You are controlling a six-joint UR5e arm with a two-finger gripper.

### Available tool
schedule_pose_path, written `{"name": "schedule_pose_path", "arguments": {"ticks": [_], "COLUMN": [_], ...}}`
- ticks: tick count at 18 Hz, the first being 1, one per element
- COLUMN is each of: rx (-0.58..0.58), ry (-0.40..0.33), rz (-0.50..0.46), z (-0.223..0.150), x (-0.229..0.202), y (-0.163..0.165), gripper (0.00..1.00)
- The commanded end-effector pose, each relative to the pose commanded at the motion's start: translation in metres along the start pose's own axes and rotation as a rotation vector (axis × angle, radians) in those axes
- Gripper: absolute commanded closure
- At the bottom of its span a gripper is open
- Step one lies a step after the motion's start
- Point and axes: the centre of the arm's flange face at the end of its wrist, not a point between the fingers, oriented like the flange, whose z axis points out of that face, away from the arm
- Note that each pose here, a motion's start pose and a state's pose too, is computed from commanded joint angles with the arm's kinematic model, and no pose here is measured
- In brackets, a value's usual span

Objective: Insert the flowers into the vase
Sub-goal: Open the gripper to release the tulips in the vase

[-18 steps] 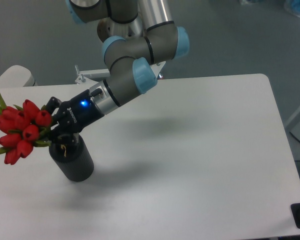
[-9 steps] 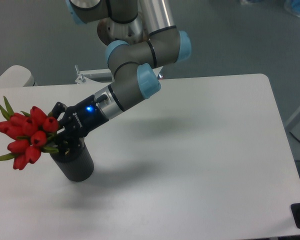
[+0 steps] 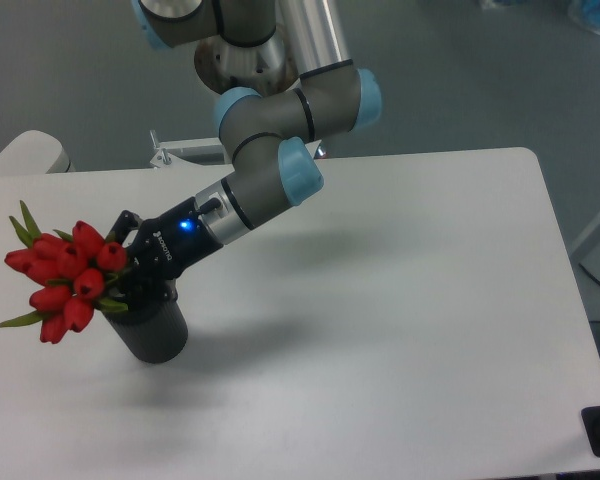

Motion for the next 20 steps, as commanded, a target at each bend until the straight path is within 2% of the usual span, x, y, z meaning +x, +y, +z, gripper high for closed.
{"name": "schedule_pose_path", "arguments": {"ticks": [1, 4, 8, 14, 20], "rx": [0.003, 0.006, 0.006, 0.01, -0.05], "ry": [-0.005, -0.016, -0.024, -0.04, -0.103], "rz": [-0.002, -0.004, -0.006, -0.003, 0.013], "z": [-0.003, -0.009, -0.013, -0.022, -0.04], "x": [-0.002, -0.005, -0.007, -0.008, -0.012], "y": [0.0, 0.0, 0.001, -0.001, -0.002], "gripper": [0.56, 0.35, 0.17, 0.1, 0.05]}}
